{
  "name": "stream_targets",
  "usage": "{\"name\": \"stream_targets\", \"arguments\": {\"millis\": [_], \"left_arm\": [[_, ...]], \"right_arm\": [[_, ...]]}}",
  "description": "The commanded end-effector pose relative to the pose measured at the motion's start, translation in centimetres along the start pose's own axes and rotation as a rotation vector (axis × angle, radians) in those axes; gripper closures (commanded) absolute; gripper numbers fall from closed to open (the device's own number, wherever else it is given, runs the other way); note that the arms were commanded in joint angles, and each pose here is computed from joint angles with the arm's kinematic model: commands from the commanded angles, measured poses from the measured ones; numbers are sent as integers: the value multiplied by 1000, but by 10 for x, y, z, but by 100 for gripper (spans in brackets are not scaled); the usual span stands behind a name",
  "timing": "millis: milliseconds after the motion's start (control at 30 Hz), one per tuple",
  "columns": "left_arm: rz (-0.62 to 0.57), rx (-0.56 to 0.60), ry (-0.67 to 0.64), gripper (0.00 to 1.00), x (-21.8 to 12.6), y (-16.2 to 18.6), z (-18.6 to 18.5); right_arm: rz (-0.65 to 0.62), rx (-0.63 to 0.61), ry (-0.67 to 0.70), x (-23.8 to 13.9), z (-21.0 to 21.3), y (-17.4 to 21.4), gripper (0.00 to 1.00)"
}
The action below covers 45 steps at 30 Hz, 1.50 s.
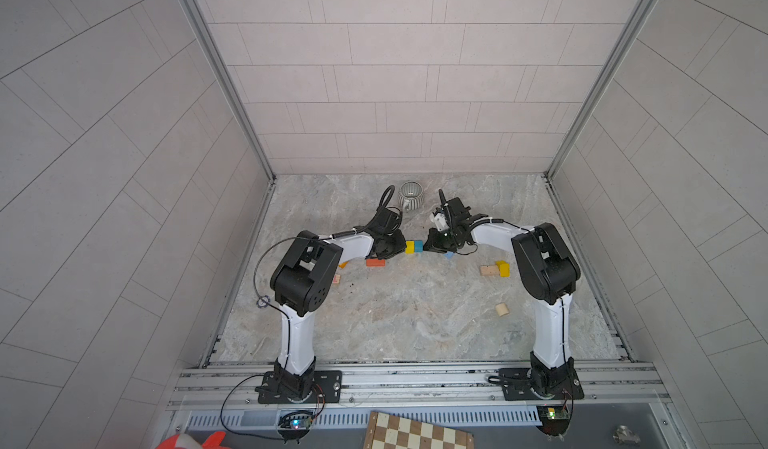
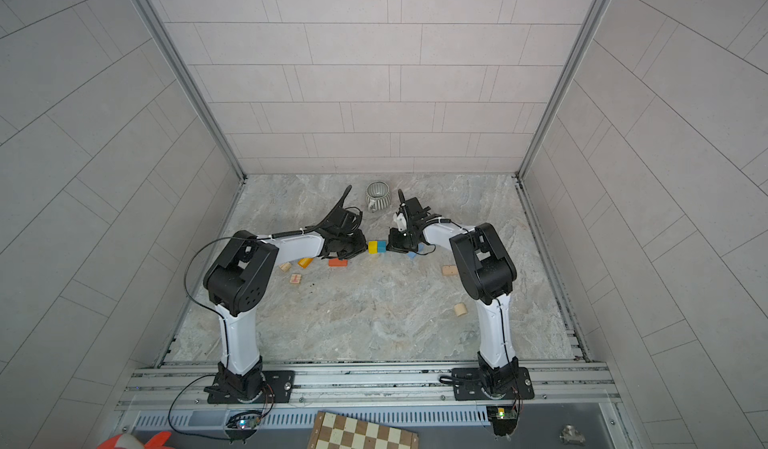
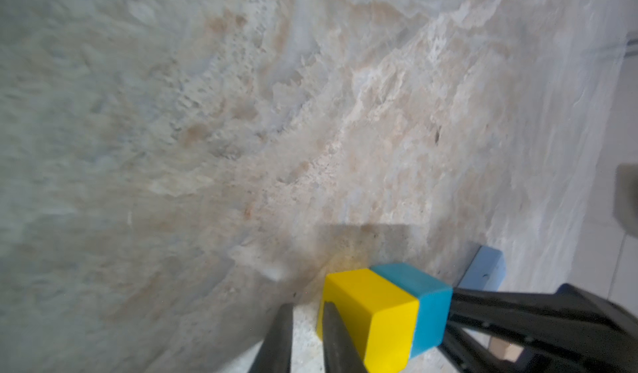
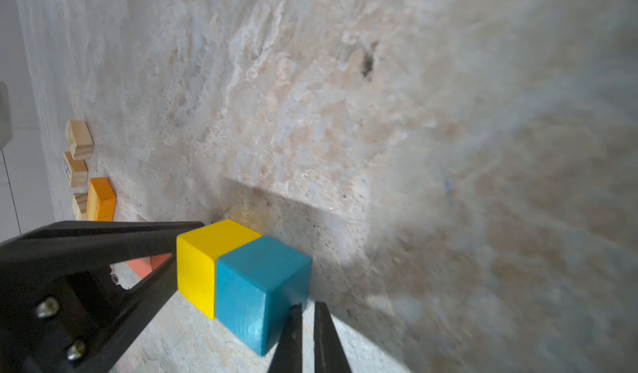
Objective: Build the wood block tower
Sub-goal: 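Open both grippers and raise them off the joined cubes, then swing the right gripper over the red bar while the left arm draws back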
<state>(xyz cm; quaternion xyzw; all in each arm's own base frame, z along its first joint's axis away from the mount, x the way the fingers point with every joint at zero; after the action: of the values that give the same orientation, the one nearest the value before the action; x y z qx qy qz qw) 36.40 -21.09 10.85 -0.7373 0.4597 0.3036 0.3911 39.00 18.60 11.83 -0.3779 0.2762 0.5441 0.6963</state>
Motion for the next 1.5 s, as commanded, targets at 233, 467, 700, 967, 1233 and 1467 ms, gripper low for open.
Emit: {"name": "stream_targets", "arguments": {"millis": [233,467,700,967,1233,1467], "left_arm": [[-92,85,-79,18,-79,-8,-15],[-135,163,-162,9,-145,3,-15],[-188,240,-264,0,-202,19,-4],[-261,191,-230,0,-250,25,18],[-338,133,-221,0,-267,47,39],[-409,89,-278,0,-281,52,61]], "right_arm": [[-105,-5,215,-69,-3,4,55],[-104,-14,356,-89,-16,5,42],[-97,-31,400,-87,-19,5,36],[-80,-381,322,-89,38,7,27],[103,-929,245,-59,131,15,25],[216,-1139,159,-24,161,19,31]]}}
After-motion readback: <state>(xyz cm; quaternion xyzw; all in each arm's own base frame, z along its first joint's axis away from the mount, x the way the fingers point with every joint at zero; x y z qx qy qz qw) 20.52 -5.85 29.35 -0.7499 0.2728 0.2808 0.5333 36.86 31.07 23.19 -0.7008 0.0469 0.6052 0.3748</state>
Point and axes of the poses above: each gripper's point midway between its finger pads, its own x axis out along the fingers, its own z axis along the line the jaws close on, y = z × x, the point moved 10 cm from there along -x, back along the fingers, and after that the axes turned 4 degrees about x, right-handed, at the moved point
